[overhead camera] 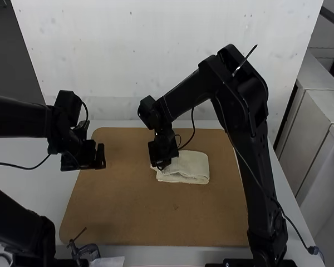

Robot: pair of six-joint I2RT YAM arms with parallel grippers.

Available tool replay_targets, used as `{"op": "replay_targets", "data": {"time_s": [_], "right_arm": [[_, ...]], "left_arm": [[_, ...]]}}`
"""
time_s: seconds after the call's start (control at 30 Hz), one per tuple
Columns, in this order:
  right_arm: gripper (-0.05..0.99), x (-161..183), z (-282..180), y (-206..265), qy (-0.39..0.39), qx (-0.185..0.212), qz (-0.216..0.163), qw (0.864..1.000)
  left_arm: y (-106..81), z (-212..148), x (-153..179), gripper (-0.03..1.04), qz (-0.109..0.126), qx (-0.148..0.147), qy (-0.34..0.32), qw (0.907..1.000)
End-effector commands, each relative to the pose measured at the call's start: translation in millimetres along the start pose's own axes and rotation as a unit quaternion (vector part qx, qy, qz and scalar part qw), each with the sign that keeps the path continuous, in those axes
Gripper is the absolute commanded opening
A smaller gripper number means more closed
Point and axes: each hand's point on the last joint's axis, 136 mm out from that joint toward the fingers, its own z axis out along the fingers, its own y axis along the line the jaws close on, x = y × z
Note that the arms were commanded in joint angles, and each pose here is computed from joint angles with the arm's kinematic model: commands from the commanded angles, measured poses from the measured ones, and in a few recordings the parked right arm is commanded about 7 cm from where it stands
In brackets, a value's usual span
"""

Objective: Fold the towel.

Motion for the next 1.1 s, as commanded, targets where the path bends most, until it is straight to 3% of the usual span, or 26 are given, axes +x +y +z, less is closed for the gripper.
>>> {"op": "replay_targets", "data": {"time_s": [0.0, 0.37, 0.57, 0.67, 1.07], "right_arm": [[0.01, -12.0, -9.4, 17.5, -0.022, -0.007, -0.011, 1.0], [0.03, -20.8, -14.8, 14.3, -0.034, -0.001, -0.008, 0.999], [0.56, -46.3, -55.7, -7.3, -0.063, -0.013, 0.022, 0.998], [0.91, -53.5, -72.0, -25.5, -0.071, -0.013, 0.042, 0.997], [0.96, -33.6, -89.2, -137.7, -0.096, 0.019, 0.13, 0.987]], "left_arm": [[1.7, 1.3, 1.2, 1.0, -0.002, 0.002, -0.001, 1.0], [3.3, 6.6, 4.6, 1.0, -0.004, 0.001, 0.001, 1.0], [1.4, 1.0, -2.2, 1.0, 0.0, 0.004, -0.014, 0.9999], [-0.1, -4.6, -8.1, 1.0, 0.001, 0.007, -0.026, 0.9996], [5.7, -21.6, -30.7, 1.0, -0.003, -0.001, -0.062, 0.9981]]}}
